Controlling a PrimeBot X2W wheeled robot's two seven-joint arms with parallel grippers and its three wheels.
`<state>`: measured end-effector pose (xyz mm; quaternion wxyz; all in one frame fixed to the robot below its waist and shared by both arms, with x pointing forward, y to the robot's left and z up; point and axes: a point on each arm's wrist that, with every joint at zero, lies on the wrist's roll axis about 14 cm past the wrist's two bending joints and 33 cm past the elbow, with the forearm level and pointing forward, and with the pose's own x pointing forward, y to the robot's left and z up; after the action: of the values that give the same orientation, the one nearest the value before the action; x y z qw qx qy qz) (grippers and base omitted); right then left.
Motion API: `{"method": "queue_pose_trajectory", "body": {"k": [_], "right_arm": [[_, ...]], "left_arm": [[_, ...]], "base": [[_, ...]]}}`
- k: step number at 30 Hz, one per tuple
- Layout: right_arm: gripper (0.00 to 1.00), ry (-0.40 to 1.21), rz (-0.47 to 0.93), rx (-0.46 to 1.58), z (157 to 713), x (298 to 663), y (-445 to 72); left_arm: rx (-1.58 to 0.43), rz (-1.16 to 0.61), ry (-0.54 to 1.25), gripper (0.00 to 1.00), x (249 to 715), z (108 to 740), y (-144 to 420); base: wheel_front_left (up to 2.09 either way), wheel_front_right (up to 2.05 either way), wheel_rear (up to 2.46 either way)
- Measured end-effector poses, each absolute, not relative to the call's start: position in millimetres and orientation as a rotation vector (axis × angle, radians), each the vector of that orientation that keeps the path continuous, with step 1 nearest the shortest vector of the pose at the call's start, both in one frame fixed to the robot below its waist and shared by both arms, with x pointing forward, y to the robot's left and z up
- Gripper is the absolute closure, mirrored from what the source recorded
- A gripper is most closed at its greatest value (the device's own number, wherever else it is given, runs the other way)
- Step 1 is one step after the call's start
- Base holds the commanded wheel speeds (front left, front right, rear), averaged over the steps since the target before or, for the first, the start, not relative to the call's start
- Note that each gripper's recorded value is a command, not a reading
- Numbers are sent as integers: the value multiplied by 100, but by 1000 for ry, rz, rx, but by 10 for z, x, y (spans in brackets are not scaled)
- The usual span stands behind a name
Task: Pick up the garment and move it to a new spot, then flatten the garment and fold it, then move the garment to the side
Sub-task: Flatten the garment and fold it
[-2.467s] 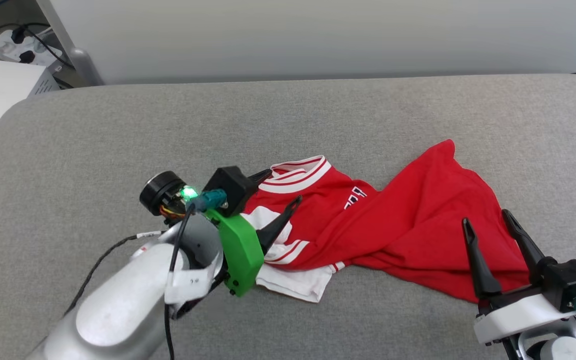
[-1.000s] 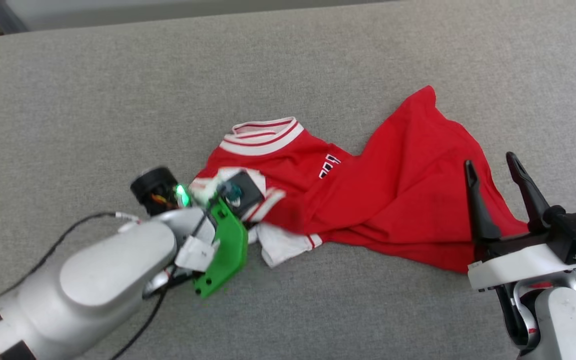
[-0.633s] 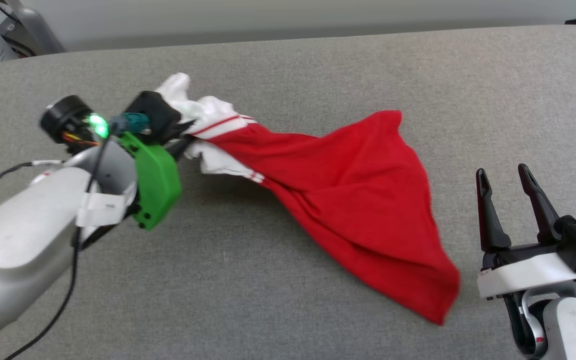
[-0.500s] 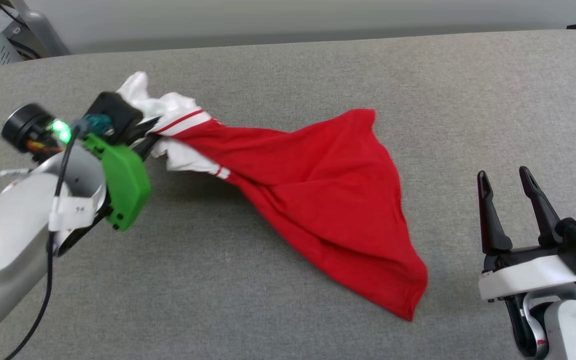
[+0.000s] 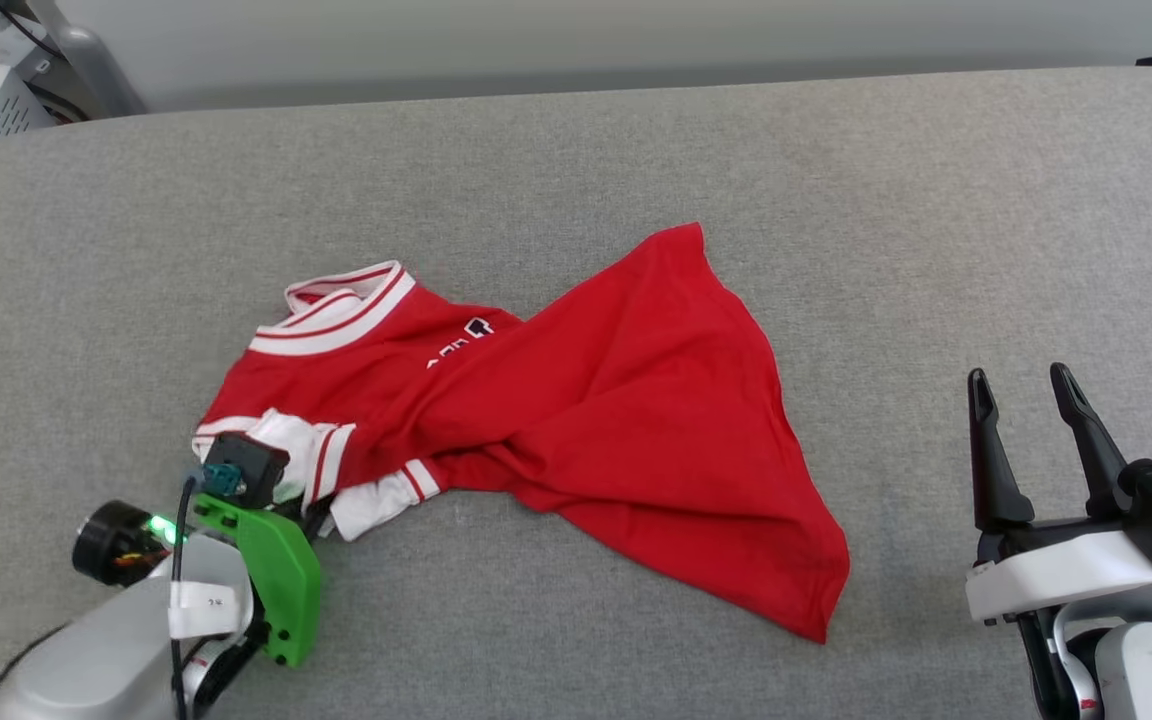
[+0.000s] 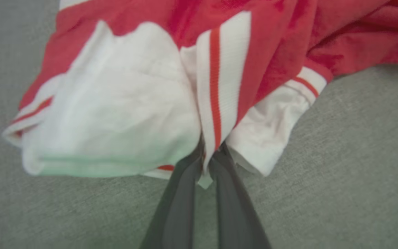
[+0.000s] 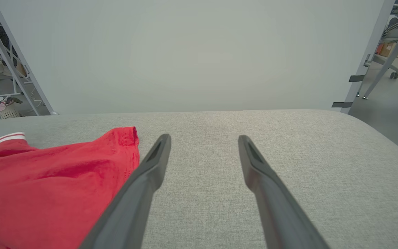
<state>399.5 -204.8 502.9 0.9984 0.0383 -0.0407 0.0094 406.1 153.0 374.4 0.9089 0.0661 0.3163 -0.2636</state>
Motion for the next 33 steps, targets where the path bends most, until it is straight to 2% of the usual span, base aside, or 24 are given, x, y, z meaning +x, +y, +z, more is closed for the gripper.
{"method": "queue_pose_trajectory", "body": {"k": [7,8,9,17,24,33], "right_arm": [[0,-76,17,80,5020,3930,-2050],[0,-77,16,80,5026,3922,-2052],[0,-80,16,81,5033,3916,-2051],[0,-96,26,86,5093,3876,-2013],[0,-97,29,97,5091,3887,-1976],[0,-81,17,100,5031,3905,-2003]], "left_arm": [[65,-528,635,100,3947,3708,1418],[64,-523,610,36,3963,3747,1415],[68,-517,584,0,3976,3781,1415],[33,-537,365,0,4146,4408,1289],[126,-541,148,0,4505,5250,1343],[230,-662,123,0,4759,5743,1094]], "base": [[0,0,0],[0,0,0],[0,0,0],[0,0,0],[0,0,0],[0,0,0]]}}
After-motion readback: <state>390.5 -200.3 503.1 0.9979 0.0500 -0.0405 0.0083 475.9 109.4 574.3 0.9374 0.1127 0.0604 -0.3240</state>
